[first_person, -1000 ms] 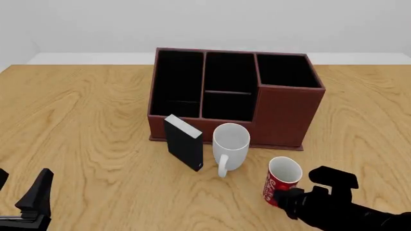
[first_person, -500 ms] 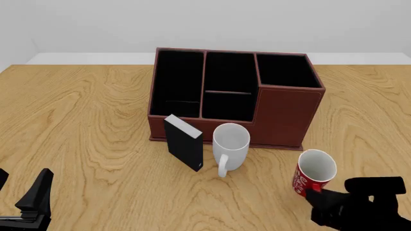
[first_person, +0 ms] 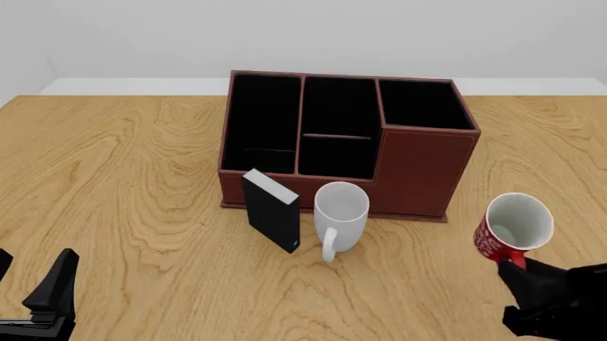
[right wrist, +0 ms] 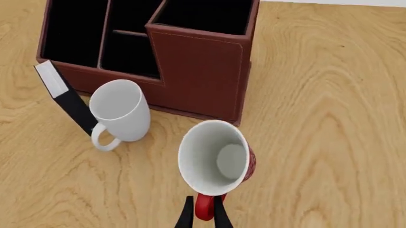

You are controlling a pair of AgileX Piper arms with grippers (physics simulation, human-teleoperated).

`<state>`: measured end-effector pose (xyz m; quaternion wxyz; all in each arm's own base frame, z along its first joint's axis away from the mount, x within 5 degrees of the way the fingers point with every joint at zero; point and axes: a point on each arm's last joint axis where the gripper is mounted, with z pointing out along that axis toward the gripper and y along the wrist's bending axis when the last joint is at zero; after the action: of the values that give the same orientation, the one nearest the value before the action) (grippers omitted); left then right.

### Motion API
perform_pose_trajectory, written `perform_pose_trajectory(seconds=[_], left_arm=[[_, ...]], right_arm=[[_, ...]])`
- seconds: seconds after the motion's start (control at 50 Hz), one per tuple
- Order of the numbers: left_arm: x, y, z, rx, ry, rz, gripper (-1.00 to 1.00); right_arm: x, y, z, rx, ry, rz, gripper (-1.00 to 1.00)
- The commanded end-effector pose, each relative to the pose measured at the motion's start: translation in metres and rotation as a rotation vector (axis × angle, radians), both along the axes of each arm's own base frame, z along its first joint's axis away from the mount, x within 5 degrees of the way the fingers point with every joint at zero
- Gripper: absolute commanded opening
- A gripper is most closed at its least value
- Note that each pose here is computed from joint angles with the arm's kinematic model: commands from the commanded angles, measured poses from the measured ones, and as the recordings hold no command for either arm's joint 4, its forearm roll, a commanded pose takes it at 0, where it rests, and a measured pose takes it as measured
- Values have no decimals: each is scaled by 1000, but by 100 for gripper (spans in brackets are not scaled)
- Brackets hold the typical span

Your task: Pick up the red mug and place it to the right of the caddy.

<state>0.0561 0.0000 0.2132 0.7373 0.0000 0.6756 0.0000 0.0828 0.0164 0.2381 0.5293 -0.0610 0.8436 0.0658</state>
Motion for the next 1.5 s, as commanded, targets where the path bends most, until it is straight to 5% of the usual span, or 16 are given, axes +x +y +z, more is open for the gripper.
perform_pose_trajectory(seconds=[0.02, 0.16, 0.72, 1.5], left_arm=[[0, 0, 0, 0, 0, 0, 100], [0, 0, 0, 0, 0, 0, 100], [0, 0, 0, 0, 0, 0, 100], [0, 0, 0, 0, 0, 0, 100]], right_arm=[[7, -6, 13, -32, -84, -66, -100], [24, -9, 13, -56, -116, -99, -100], [103, -18, 6, 34, -89, -216, -100], [166, -28, -10, 140, -34, -302, -100]])
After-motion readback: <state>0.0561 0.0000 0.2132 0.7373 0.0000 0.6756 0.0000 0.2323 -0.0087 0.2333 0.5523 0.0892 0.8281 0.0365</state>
